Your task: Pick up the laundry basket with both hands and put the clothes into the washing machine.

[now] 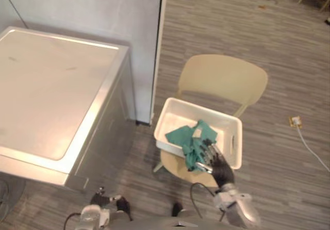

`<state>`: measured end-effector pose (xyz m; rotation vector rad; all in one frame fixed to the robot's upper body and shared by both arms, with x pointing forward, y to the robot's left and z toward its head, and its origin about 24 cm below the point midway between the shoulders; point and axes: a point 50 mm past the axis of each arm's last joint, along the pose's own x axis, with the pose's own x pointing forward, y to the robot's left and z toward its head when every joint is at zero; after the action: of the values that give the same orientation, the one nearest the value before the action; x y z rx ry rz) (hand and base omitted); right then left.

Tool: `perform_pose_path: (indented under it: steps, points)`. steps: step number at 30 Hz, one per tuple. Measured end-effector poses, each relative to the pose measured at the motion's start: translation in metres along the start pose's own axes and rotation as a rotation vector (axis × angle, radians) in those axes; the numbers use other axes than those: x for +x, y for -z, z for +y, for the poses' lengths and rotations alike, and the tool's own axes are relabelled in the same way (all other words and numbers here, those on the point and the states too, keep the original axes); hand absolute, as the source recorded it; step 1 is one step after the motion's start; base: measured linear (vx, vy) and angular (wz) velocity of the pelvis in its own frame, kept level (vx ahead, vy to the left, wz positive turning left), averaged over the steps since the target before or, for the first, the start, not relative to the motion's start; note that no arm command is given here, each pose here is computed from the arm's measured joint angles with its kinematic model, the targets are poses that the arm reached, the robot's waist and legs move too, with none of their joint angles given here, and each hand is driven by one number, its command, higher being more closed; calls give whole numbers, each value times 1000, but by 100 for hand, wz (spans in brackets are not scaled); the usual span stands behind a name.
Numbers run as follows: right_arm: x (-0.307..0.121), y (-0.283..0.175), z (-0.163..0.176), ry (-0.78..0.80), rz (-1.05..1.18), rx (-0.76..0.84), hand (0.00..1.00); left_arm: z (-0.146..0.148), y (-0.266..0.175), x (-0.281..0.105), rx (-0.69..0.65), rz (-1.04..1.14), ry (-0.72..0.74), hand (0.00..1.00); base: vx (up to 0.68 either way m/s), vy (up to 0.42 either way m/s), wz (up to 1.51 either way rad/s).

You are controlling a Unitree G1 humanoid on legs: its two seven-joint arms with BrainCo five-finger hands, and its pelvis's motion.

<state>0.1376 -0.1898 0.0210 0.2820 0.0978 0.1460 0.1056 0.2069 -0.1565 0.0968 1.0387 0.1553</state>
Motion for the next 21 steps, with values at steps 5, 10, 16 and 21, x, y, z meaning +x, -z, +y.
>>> perform_pose_path:
  steps: [5,10,16,21]
  points:
    - [-14,-50,2,-114,-152,-28,0,-3,4,-2,10,4,35,0,-96,21,-14]
    - [-6,-74,-2,-122,-269,-62,0,-4,11,-4,29,19,50,0,-32,17,-23]
    - [24,-111,-6,-168,-378,-297,0,-6,11,-4,45,19,64,0,0,0,0]
    - [77,-124,-33,-172,-287,-587,0,-11,6,-3,93,2,103,0,-32,32,36]
